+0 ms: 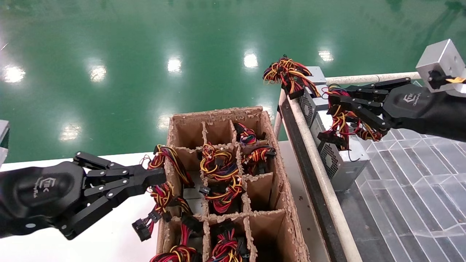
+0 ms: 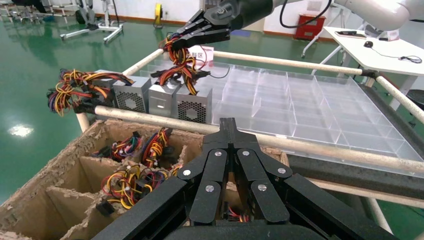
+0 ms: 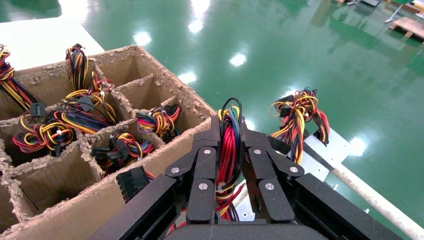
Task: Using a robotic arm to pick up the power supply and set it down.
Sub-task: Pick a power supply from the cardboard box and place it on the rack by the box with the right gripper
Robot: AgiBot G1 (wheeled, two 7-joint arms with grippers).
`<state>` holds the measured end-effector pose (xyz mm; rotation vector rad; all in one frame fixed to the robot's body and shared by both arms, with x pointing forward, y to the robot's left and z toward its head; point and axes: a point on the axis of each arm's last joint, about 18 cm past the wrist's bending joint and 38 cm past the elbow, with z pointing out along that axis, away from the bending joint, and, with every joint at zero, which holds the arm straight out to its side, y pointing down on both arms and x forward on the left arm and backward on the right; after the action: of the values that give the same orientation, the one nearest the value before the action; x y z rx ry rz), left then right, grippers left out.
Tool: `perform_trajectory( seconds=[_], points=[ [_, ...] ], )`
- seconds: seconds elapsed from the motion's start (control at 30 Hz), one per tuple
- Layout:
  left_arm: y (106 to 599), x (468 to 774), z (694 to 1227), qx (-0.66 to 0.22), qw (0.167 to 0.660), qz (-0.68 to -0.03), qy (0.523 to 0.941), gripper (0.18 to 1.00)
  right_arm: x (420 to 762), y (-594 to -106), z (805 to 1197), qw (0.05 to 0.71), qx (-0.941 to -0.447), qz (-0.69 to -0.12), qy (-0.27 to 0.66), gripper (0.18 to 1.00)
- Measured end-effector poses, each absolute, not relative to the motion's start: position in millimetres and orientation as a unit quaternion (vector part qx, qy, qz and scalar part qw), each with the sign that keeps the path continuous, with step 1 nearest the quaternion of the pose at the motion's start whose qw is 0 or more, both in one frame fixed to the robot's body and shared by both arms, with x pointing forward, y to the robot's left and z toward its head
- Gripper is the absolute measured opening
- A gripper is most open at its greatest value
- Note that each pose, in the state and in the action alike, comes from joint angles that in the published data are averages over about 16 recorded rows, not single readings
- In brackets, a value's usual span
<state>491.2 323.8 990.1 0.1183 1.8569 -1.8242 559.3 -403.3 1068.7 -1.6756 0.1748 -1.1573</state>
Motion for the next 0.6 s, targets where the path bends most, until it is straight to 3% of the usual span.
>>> perform_trajectory(
  seconds=[0.33, 0.6],
  points=[
    [323.8, 491.2, 990.1, 0.044, 0.265, -0.675, 0.687, 0.191, 556.2, -400.7, 1074.3, 0.511, -0.704, -0.488, 0.069, 0.265],
    [323.8, 491.2, 990.1, 0.044, 0.265, -0.675, 0.687, 0.191, 550.9, -394.5, 1078.9, 0.506, -0.705, -0.494, 0.058, 0.349]
  ],
)
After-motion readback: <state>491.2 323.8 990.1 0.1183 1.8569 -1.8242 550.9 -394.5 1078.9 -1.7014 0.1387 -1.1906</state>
